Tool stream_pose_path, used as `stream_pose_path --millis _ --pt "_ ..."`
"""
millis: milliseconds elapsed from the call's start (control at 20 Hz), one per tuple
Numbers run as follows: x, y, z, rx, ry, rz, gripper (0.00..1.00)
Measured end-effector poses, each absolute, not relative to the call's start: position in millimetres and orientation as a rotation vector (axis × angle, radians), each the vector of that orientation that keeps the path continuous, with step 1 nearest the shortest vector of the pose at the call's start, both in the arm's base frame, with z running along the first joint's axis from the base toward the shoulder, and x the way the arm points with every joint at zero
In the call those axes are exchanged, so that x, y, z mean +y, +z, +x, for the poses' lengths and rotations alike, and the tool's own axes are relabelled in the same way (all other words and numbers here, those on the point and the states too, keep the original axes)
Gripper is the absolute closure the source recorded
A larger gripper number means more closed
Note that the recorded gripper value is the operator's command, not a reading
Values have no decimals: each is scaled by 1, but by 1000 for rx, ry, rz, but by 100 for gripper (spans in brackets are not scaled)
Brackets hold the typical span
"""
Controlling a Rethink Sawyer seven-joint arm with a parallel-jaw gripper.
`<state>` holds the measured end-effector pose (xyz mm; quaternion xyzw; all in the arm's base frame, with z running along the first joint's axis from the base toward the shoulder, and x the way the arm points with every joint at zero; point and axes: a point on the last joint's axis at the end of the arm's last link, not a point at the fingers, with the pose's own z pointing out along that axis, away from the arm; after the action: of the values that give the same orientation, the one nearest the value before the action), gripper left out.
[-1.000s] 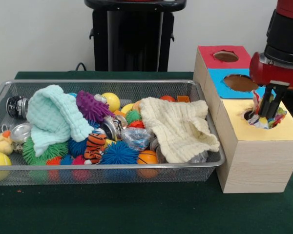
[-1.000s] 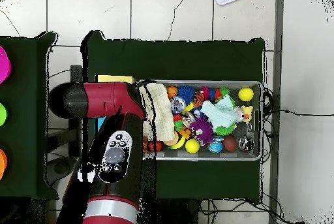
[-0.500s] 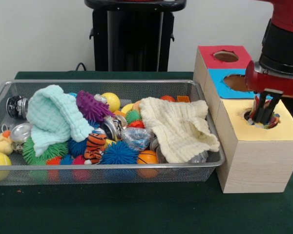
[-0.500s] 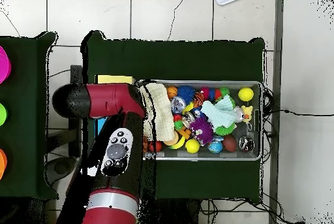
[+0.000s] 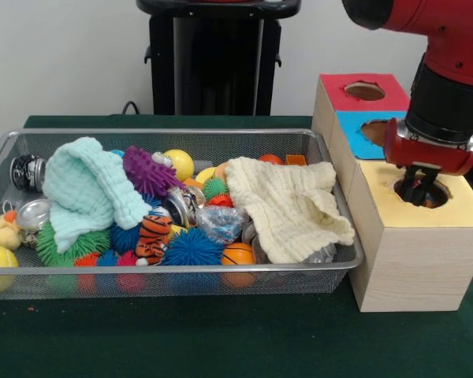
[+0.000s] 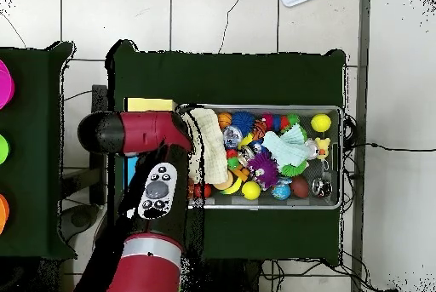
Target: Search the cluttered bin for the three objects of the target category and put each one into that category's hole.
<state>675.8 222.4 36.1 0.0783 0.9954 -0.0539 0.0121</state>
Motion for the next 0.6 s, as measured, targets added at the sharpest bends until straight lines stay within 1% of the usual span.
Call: stream_pose_path --millis 400,600 --pt "221 24 682 3113 -131 285 100" --pt "221 24 685 3111 -117 292 100"
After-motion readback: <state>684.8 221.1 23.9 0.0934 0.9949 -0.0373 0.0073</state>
